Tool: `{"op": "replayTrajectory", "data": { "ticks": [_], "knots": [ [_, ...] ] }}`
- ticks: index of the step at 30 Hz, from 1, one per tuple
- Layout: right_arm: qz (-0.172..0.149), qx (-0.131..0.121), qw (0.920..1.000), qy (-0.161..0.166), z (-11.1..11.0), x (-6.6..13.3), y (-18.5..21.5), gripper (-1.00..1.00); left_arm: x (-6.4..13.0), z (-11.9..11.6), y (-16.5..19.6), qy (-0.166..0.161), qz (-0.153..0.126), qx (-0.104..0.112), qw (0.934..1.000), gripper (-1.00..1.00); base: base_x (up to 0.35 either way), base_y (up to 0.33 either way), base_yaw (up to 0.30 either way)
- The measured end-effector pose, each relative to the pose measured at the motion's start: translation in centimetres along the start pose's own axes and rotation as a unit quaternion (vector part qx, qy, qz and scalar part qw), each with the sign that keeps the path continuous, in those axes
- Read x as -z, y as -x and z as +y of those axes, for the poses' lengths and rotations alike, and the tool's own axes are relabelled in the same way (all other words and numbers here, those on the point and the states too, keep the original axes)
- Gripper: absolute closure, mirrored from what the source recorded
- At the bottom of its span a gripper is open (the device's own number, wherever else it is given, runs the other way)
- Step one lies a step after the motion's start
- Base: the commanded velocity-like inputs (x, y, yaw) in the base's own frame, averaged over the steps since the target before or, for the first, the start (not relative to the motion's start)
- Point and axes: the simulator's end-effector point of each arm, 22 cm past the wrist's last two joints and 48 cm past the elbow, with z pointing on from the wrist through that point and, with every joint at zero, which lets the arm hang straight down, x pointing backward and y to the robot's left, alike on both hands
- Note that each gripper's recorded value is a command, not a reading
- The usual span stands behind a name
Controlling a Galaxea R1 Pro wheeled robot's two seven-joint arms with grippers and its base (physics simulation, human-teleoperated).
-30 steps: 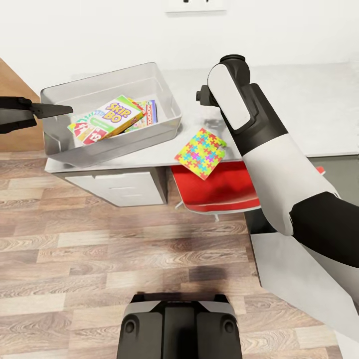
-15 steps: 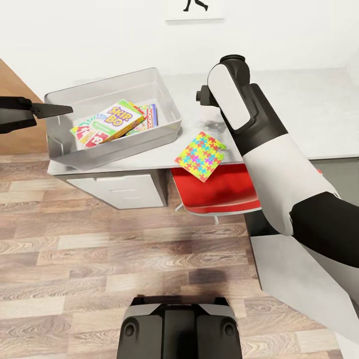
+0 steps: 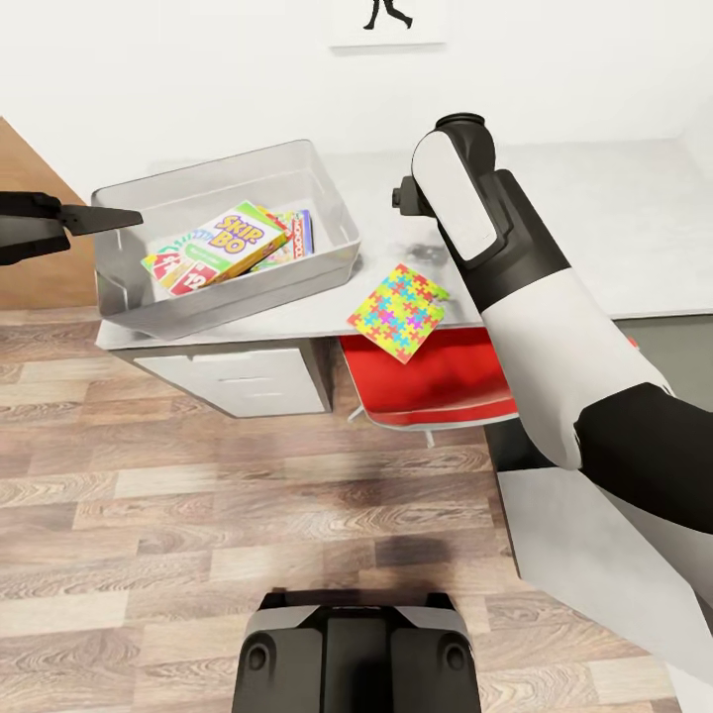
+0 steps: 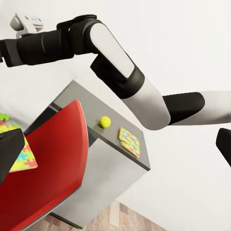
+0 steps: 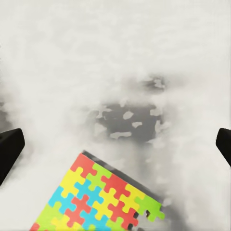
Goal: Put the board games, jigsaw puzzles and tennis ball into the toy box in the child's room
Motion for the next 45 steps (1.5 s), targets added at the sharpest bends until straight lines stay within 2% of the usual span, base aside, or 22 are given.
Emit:
{"op": "replayTrajectory", "data": {
  "ticks": [22, 29, 37, 45],
  "knots": [
    [-0.017, 0.007, 0.9998, 0.006, 0.0, 2.9, 2.2, -1.0, 0.8, -1.8, 1.4, 0.009, 0.003, -0.017, 0.9998, -1.0, 0.0, 0.0, 0.0],
    [-0.049, 0.013, 0.9985, 0.022, 0.4, 5.9, 4.8, -1.0, 2.2, -2.2, 1.9, 0.029, 0.01, -0.022, 0.9993, -1.0, 0.0, 0.0, 0.0],
    [-0.089, 0.01, 0.9957, 0.023, 0.1, 9.3, 7.6, -1.0, 3.9, -2.7, 2.4, 0.053, 0.017, -0.027, 0.9981, -1.0, 0.0, 0.0, 0.0],
    [-0.104, 0.007, 0.9943, 0.023, 0.0, 10.8, 8.8, -1.0, 5.5, -3.4, 2.8, 0.077, 0.026, -0.032, 0.9962, -1.0, 0.0, 0.0, 0.0]
  ]
}}
